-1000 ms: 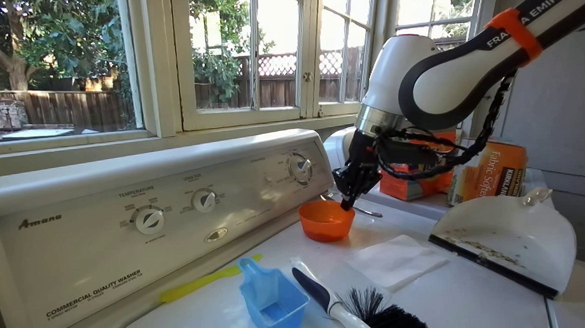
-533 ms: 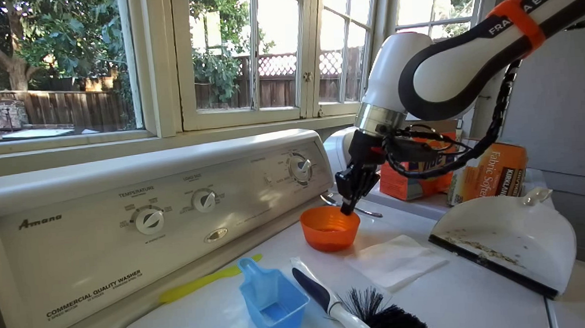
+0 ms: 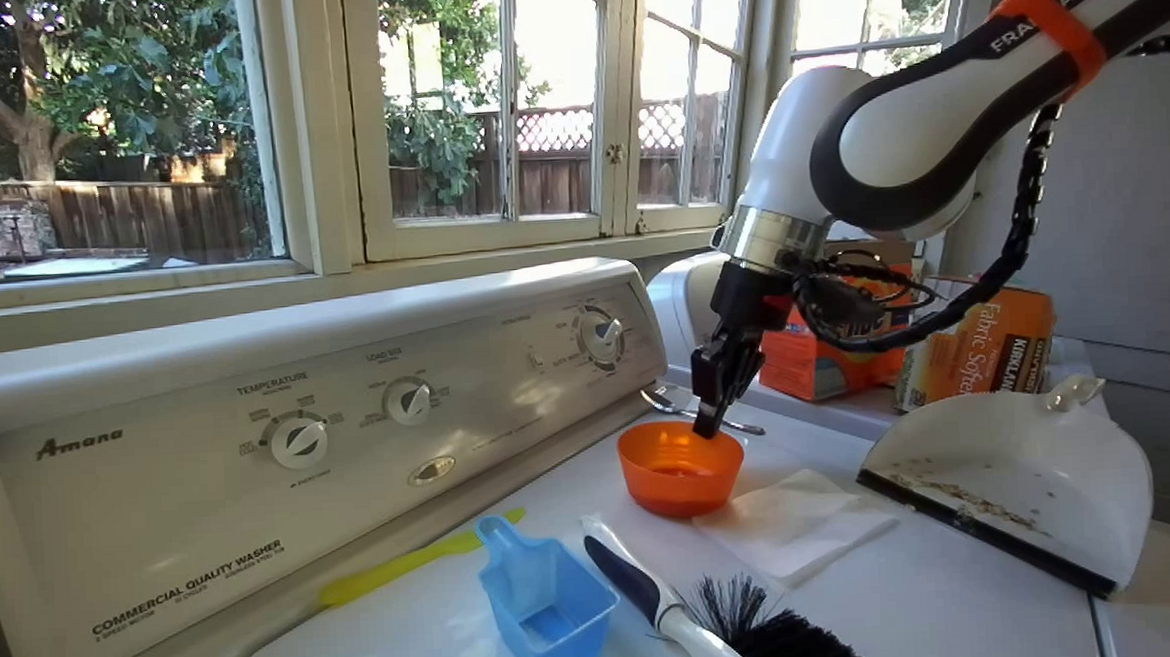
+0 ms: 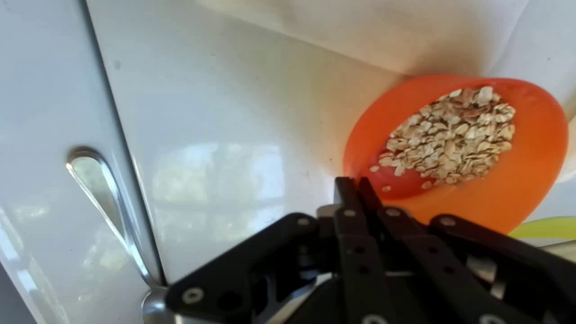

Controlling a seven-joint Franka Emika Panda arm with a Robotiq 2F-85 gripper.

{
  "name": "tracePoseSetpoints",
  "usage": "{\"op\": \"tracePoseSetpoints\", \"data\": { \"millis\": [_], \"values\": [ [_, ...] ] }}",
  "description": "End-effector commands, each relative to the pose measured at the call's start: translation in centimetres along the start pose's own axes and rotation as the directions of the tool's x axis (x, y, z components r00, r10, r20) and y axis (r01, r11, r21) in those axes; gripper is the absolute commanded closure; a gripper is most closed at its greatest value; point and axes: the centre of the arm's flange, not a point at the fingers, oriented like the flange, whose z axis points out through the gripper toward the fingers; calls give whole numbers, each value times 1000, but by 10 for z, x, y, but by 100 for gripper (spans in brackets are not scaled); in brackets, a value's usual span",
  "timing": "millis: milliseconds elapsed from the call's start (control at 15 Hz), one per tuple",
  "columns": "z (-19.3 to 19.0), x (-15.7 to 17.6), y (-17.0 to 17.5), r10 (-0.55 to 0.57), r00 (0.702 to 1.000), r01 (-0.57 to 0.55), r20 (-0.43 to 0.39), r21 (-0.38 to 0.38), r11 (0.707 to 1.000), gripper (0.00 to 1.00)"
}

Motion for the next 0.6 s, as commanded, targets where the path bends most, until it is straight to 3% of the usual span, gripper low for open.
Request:
{"op": "tracePoseSetpoints", "data": {
  "millis": [0,533],
  "values": [
    [-1,-32,5,-68,997,68,47,16,998,99],
    [-9,-55,-8,-203,975,197,93,71,978,99]
  ]
}}
